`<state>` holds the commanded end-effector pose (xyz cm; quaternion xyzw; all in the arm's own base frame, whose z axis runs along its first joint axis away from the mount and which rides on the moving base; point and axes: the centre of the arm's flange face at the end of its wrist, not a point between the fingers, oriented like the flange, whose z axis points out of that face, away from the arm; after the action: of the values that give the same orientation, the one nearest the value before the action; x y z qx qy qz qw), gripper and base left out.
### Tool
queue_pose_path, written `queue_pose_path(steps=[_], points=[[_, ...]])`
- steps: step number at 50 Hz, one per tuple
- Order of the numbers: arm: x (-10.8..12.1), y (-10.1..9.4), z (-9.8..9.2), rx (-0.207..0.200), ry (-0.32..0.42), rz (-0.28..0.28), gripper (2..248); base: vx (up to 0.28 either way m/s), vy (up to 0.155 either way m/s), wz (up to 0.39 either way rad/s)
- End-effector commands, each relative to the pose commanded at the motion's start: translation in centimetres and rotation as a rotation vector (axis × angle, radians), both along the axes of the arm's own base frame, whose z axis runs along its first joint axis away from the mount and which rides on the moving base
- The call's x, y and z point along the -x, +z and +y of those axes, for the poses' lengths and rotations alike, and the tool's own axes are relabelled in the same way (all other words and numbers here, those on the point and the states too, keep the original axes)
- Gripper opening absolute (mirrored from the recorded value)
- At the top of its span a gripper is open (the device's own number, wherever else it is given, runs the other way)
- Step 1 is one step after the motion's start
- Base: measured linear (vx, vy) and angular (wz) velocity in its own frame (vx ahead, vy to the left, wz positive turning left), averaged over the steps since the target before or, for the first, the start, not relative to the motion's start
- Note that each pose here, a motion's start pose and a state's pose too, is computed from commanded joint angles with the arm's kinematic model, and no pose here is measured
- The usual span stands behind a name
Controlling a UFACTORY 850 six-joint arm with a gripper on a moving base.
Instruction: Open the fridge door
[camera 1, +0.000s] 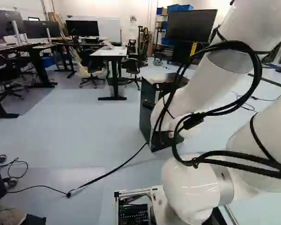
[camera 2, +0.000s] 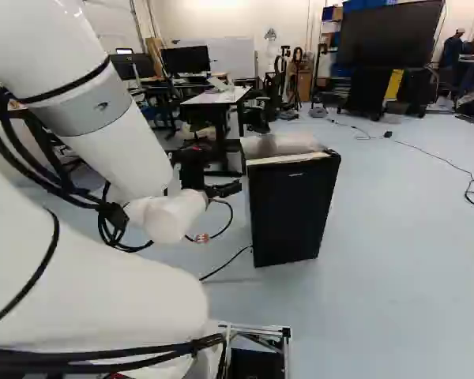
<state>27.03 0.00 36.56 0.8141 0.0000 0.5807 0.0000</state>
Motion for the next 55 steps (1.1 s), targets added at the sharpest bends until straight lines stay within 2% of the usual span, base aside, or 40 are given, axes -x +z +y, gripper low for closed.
queue_pose_path(steps=[34,55], points=[[-0.03,0.0,0.0,0.0,0.0,0.0,247,0.0,0.0,0.0],[-0.99,0.14,-0.32,0.0,-0.012,0.005,247,0.0,0.0,0.0]])
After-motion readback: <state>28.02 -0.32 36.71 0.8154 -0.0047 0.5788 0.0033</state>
